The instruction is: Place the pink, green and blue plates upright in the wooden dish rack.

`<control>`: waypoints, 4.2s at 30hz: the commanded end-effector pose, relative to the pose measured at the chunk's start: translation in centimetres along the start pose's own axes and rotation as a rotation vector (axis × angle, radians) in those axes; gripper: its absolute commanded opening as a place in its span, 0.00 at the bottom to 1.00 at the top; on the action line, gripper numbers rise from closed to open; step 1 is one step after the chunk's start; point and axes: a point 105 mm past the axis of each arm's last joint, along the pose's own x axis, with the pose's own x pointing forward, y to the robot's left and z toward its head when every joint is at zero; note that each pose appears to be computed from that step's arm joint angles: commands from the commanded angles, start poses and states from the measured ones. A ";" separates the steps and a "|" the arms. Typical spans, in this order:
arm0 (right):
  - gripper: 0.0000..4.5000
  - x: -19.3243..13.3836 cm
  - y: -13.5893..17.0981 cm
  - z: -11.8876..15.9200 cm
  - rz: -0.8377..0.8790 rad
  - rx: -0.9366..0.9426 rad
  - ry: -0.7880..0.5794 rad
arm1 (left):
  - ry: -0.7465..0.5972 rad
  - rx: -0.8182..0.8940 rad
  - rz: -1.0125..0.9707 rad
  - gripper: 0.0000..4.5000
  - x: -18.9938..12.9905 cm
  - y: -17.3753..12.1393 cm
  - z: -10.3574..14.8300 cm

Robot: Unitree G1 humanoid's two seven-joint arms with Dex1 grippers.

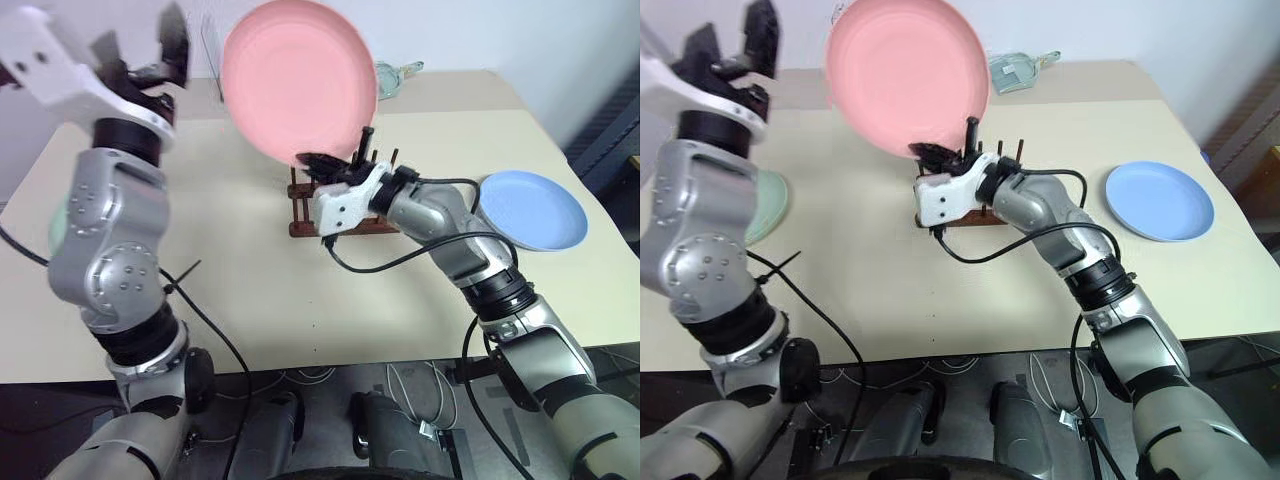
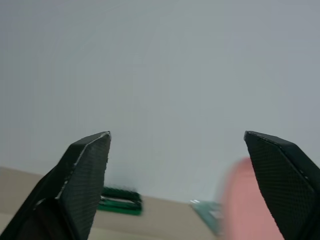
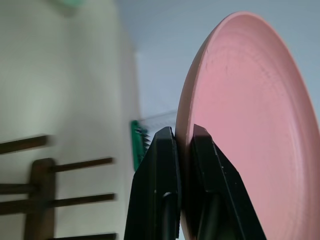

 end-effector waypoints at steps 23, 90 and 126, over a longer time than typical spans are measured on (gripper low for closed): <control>0.00 -8.5 -6.4 -2.0 -0.258 1.613 -0.170 | 0.676 -0.063 -0.958 0.99 -16.2 -6.7 -12.7; 0.88 -2.5 2.2 7.8 0.351 0.585 -0.274 | 0.719 -0.072 0.916 1.00 -12.4 22.0 -13.4; 0.90 0.1 0.0 4.5 0.056 -0.124 -0.159 | 0.023 0.034 0.018 0.01 -1.6 -1.7 -1.5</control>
